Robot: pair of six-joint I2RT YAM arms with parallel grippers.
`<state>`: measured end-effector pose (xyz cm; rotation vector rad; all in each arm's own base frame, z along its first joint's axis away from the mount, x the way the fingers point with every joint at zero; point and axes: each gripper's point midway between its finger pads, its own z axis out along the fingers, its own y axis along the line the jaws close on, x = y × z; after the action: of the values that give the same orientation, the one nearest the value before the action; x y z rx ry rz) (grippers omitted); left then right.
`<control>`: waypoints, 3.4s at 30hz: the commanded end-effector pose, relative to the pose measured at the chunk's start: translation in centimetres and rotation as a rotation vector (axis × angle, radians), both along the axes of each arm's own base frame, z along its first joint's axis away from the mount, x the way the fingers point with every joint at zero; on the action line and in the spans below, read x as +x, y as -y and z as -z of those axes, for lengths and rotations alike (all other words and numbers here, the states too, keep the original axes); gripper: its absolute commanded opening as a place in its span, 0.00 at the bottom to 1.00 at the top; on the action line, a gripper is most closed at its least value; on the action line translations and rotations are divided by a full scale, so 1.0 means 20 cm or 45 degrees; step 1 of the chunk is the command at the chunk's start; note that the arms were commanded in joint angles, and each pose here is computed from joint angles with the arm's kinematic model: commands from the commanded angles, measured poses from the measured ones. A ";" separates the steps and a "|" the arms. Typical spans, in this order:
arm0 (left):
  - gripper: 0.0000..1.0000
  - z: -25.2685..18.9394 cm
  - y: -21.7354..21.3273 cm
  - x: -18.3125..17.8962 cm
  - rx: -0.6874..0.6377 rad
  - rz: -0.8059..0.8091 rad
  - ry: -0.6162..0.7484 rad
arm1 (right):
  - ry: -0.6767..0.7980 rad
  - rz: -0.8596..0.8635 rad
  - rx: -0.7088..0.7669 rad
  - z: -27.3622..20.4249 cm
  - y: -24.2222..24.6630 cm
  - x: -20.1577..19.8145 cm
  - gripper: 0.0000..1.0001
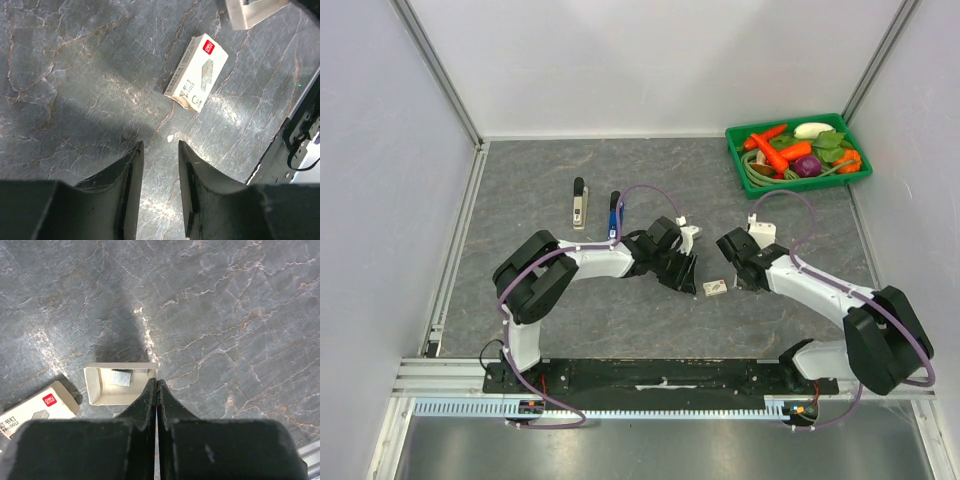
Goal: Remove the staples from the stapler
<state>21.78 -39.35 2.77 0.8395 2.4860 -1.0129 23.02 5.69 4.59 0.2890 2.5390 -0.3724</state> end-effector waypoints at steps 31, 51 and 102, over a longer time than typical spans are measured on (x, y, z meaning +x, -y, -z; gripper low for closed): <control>0.04 0.12 0.10 0.02 0.071 -0.125 -0.105 | -0.030 -0.055 0.150 0.10 -0.12 0.01 0.00; 0.02 0.10 0.09 0.03 0.097 -0.130 -0.073 | -0.035 -0.066 0.124 0.09 -0.16 -0.10 0.00; 0.02 0.13 0.06 -0.05 0.162 -0.134 -0.045 | -0.015 -0.026 0.139 0.13 -0.24 -0.17 0.00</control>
<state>22.25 -41.76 1.85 0.7229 2.5613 -0.9429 18.71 9.90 1.81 0.2570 2.6161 -0.2497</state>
